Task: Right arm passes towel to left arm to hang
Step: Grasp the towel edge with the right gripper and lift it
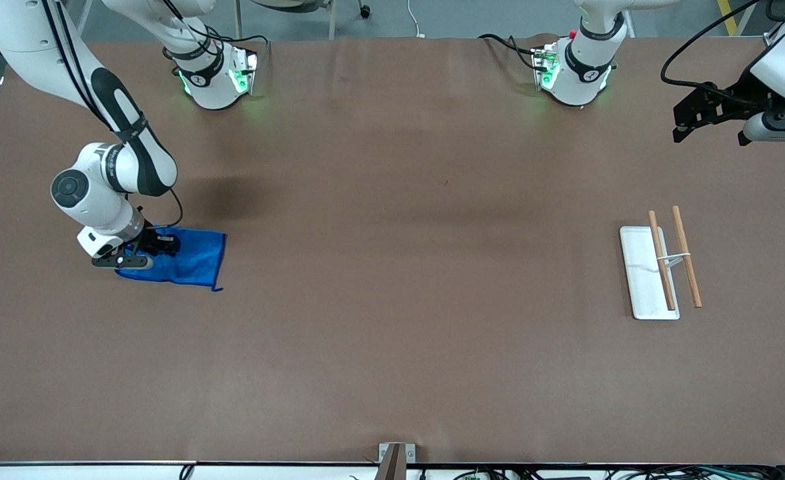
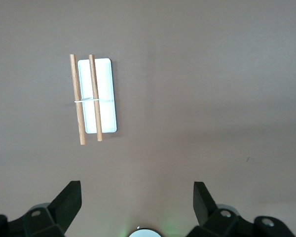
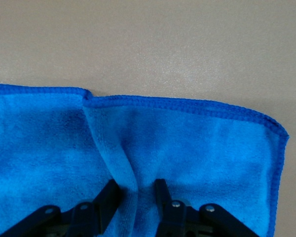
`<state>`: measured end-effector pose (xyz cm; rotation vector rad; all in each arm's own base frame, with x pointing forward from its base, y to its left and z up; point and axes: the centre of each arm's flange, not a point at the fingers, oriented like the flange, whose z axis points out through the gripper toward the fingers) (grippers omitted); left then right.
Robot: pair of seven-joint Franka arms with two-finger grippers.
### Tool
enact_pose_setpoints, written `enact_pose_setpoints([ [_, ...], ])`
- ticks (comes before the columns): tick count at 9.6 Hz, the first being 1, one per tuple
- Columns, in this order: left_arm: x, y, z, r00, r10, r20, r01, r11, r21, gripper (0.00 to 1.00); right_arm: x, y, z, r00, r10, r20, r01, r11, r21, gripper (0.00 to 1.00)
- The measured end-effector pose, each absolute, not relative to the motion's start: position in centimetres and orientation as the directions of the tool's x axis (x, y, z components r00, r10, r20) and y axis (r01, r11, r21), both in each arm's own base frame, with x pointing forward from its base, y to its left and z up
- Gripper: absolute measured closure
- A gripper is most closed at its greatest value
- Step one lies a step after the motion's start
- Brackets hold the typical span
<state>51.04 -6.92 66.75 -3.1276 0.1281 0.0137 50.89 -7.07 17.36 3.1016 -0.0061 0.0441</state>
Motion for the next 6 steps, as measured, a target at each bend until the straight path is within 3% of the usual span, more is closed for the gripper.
enact_pose_setpoints([
  [1,51.0,-6.9,66.8,0.997,-0.081,-0.009,-0.081,-0.997,-0.011,0.00,51.0,-7.1,17.5,1.000,-0.004,0.012,-0.004,-0.999,0.038,0.67],
  [3,51.2,-6.9,66.5,0.997,-0.081,-0.015,-0.081,-0.997,-0.010,0.00,52.0,-7.1,18.8,0.993,-0.008,-0.115,-0.005,-1.000,0.023,0.95],
  [6,52.9,-7.6,65.3,0.995,-0.095,-0.032,-0.095,-0.996,0.000,0.00,55.6,-6.7,27.6,0.975,-0.001,-0.222,0.000,-1.000,0.006,0.95],
])
